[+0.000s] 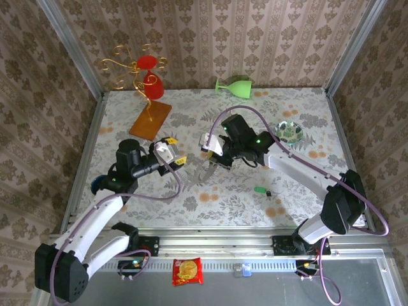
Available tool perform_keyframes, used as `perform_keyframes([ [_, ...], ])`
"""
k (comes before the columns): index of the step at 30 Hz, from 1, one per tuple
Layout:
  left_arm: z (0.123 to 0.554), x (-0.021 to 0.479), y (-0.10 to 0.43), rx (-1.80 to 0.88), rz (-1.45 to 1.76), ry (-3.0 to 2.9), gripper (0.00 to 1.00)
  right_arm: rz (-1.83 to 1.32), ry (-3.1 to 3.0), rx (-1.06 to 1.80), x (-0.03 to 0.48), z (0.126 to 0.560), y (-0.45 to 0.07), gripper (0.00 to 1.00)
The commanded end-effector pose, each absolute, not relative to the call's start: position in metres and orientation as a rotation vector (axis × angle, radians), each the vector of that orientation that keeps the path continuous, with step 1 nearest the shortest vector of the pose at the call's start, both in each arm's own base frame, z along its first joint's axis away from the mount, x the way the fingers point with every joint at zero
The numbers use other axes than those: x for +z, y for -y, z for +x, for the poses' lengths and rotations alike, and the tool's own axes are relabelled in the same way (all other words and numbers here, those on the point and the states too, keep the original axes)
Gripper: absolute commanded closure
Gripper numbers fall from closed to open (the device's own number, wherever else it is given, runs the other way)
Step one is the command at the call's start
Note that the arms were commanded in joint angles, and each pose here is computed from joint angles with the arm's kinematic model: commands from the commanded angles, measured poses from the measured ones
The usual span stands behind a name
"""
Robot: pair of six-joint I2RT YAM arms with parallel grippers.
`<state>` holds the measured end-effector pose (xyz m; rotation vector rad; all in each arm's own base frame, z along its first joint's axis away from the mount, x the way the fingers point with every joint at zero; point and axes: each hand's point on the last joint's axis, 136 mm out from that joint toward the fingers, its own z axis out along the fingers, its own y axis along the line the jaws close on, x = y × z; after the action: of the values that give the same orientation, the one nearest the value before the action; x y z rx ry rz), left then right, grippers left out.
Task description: Put the keys on the keyring
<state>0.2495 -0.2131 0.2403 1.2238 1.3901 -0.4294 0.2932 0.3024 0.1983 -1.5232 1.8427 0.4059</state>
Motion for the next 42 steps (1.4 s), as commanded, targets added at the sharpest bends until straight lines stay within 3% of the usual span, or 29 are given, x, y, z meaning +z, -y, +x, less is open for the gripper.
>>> perform_keyframes([
  [1, 0.228, 0.241, 0.226, -0.513, 1.345, -1.281, 0.45, -1.581, -1.676, 0.47, 0.22, 0.28, -0.31, 1.0],
  [11, 0.208, 0.226, 0.254, -0.688, 1.425, -1.23, 0.53, -1.667, -1.576, 0.552, 0.224, 0.258, -0.318, 1.0],
  [19, 0.207, 0.22, 0.265, -0.743, 1.447, -1.238, 0.68, -1.719, -1.578, 0.536, 0.22, 0.251, -0.326, 1.0],
  [42, 0.2, 0.207, 0.268, -0.793, 1.497, -1.266, 0.78, -1.738, -1.553, 0.466, 0.224, 0.252, -0.342, 1.0],
])
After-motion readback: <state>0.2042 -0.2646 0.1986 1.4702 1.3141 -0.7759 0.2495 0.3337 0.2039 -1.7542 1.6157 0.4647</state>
